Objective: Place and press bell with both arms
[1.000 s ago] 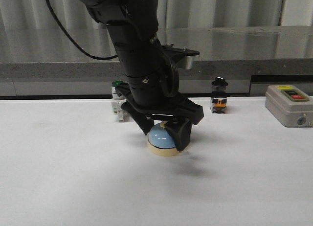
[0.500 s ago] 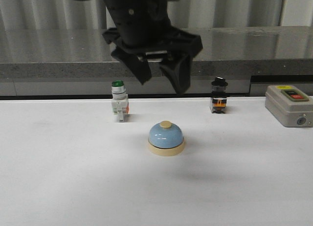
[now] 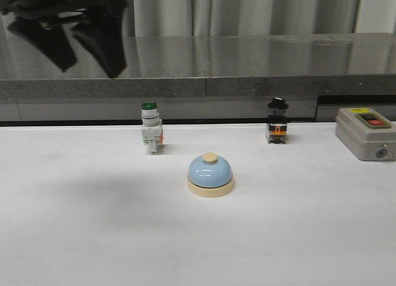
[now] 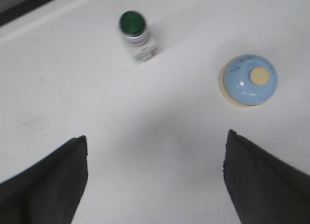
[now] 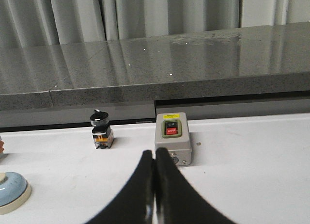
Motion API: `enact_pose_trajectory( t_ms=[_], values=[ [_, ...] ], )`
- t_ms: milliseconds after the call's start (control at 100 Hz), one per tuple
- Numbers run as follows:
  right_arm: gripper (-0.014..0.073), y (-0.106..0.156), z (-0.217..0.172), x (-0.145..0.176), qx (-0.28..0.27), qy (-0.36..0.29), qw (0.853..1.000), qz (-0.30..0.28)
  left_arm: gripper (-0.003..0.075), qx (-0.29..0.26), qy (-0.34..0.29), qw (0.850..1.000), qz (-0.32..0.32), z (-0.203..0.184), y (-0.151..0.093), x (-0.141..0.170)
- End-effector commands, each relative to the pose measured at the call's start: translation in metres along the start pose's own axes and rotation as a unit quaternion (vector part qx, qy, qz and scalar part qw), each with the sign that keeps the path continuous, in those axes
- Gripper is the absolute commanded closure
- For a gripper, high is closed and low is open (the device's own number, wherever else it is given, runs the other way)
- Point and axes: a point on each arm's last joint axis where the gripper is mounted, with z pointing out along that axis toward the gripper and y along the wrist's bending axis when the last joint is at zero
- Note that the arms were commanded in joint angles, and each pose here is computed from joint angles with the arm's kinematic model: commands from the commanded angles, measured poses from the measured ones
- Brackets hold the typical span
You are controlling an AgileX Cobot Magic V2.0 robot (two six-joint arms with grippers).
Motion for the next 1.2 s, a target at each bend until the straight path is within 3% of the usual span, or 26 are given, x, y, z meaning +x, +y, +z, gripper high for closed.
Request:
enact_pose_trajectory(
  t_ms=[0,150,350,840,980,1050,1190],
  values=[
    [0.0659,0.001,0.0,-0.012,-0.004,-0.041,0.999,-0.005,0.0166,-0.013,-0.072,0.997,-0.035,-0.034,0.015,0.004],
    [0.0659,0.001,0.0,-0.012,-0.004,-0.041,0.999,-0.005,0.0167,-0.048,-0.106,0.99,-0.081,-0.054,0.045,0.038],
    [0.0659,0.001,0.0,-0.012,-0.004,-0.041,0.999,-0.005,0.0167,-0.087,-0.164,0.975,-0.121,-0.08,0.064,0.079],
    [0.0659,0.001,0.0,-0.012,-0.004,-0.041,0.999,-0.005,0.0179,-0.116,-0.329,0.93,-0.114,-0.145,0.037,0.165],
    [0.0659,0.001,0.0,-0.012,-0.004,-0.041,0.999,-0.005,0.0264,-0.12,-0.361,0.918,-0.108,-0.158,0.031,0.178],
    [0.0659,0.001,0.0,-0.012,-0.004,-0.041,0.999,-0.005,0.0342,-0.123,-0.372,0.914,-0.105,-0.163,0.029,0.182],
    [0.0659,0.001,0.0,-0.012,-0.004,-0.041,0.999,-0.005,0.0569,-0.125,-0.381,0.91,-0.102,-0.166,0.028,0.184]
  ],
)
